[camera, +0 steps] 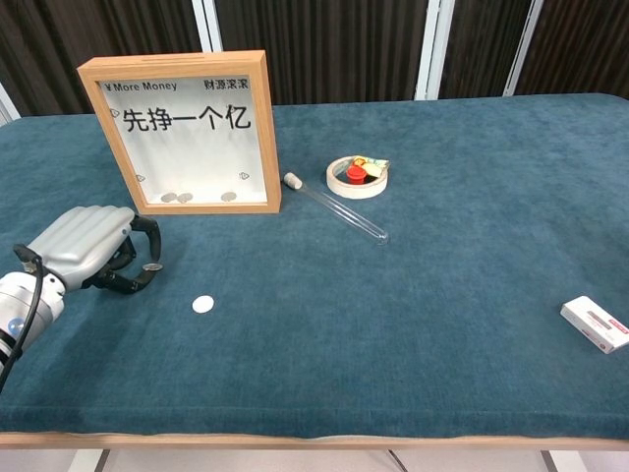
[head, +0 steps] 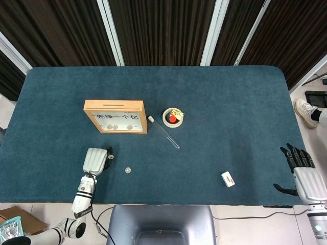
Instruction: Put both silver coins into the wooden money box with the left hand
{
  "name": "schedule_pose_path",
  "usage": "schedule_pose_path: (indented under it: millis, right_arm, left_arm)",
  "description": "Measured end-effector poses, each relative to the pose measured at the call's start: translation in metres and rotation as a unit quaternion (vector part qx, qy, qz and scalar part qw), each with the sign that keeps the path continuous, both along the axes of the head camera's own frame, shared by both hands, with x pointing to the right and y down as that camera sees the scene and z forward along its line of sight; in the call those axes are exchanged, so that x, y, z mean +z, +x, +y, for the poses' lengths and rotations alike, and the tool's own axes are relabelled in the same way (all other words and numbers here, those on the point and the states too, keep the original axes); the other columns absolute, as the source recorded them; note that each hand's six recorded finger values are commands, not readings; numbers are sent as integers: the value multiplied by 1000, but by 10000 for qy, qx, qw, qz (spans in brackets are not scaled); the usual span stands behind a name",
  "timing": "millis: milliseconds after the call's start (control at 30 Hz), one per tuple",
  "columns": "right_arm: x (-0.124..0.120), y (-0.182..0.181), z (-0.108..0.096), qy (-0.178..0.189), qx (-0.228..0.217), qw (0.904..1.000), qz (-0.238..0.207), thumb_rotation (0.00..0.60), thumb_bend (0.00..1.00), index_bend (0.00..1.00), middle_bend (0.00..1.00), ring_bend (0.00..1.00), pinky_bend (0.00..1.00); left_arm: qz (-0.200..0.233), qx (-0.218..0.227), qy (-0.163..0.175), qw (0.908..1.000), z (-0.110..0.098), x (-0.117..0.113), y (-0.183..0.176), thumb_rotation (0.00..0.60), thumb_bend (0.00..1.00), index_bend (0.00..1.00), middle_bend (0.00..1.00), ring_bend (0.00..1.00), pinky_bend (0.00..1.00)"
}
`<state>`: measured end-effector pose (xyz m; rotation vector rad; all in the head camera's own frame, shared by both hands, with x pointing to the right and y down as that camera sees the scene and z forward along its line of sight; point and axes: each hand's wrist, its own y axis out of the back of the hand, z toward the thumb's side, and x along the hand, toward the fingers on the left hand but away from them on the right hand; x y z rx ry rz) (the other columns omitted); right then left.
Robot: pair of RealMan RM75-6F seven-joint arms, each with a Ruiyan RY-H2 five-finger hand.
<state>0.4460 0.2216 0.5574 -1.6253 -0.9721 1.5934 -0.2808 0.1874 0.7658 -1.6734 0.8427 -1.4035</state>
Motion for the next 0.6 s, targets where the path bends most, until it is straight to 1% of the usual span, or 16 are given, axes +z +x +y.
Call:
schedule_pose_path:
  millis: [400,600]
  right_arm:
    - [1,0,0,-17,1,10000,9,600,108,0,0,0,0]
    - [1,2,0,-22,47,10000,46,600,109,0,0,0,0]
  left_arm:
    - [87,1,63,9999,-1,-2,0,600,353,552,1000,1000,1000]
    - [121,10,43,9999,-1,0,0,600,412,587,1000,1000,1000]
